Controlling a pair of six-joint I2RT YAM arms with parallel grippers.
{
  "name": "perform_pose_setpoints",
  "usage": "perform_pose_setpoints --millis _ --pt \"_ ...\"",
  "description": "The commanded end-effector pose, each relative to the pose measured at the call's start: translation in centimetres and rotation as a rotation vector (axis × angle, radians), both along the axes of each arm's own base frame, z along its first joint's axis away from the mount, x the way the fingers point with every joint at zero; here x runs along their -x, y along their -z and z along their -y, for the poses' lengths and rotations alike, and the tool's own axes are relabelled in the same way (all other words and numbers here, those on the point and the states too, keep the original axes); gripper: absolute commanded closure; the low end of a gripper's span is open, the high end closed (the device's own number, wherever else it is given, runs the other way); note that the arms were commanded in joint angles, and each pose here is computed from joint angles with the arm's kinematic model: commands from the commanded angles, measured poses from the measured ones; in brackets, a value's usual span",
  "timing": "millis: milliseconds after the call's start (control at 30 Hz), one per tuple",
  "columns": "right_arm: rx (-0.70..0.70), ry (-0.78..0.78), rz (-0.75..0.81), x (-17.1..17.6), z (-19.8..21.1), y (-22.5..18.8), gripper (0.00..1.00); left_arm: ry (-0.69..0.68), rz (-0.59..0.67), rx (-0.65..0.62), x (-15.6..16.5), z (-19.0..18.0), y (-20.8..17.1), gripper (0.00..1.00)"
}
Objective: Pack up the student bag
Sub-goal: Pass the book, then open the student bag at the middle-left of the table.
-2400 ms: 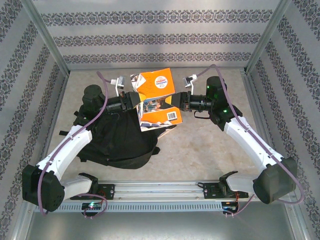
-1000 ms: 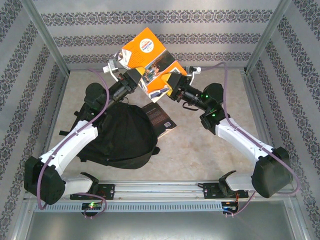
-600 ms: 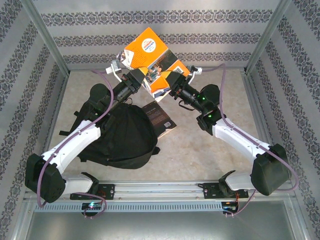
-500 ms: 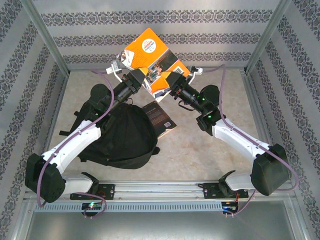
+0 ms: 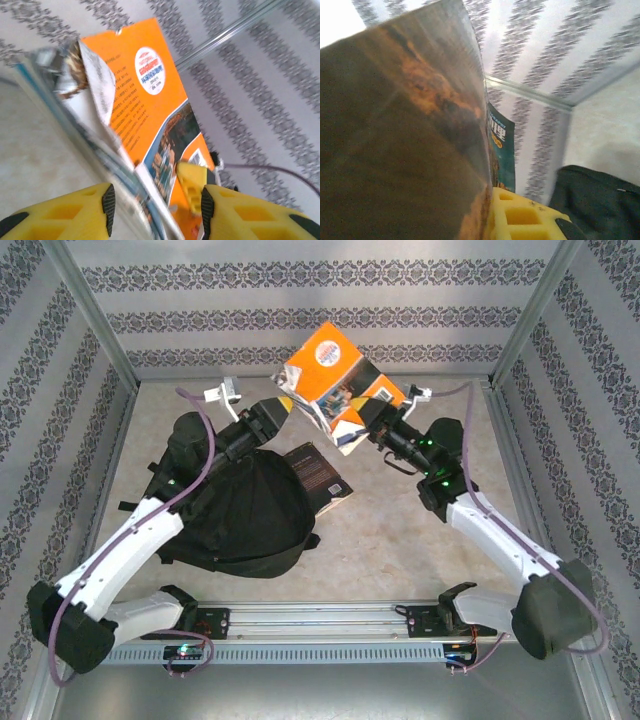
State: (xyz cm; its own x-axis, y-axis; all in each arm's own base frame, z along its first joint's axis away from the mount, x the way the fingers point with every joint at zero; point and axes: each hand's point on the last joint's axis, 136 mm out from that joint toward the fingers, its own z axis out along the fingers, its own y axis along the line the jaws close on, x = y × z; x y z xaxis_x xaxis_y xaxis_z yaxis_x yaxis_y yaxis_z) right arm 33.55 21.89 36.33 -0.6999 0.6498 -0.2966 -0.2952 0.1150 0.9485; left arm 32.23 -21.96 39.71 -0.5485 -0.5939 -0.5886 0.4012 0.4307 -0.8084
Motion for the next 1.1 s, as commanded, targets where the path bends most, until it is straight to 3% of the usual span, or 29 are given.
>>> perform_pose_setpoints --millis 0,167,267,467,833,1067 --pt "0.211 -0.044 -0.03 2.2 0.3 3.1 1.0 0.002 -0.146 -0.294 1.9 -1.3 5.3 0.49" --pt "0.425 0.003 -0.163 4.1 2.3 7.0 1.0 -0.06 -0.386 -0.648 4.2 -4.9 11.8 0.44" --pt "0.467 -0.023 -0.212 5.2 2.5 8.6 1.0 -0.092 -0.547 -0.864 5.7 -7.8 15.2 0.4" --pt "0.501 -0.06 -0.243 6.4 2.2 10.4 1.0 -0.214 -0.715 -1.263 6.0 -13.4 19.6 0.29" --pt "0.482 -0.15 -0.264 6.9 0.7 10.5 1.0 -0.198 -0.685 -1.395 4.7 -13.9 23.7 0.29" --pt "0.463 -0.165 -0.259 6.9 0.4 9.9 1.0 -0.199 -0.679 -1.427 4.4 -14.9 25.8 0.35"
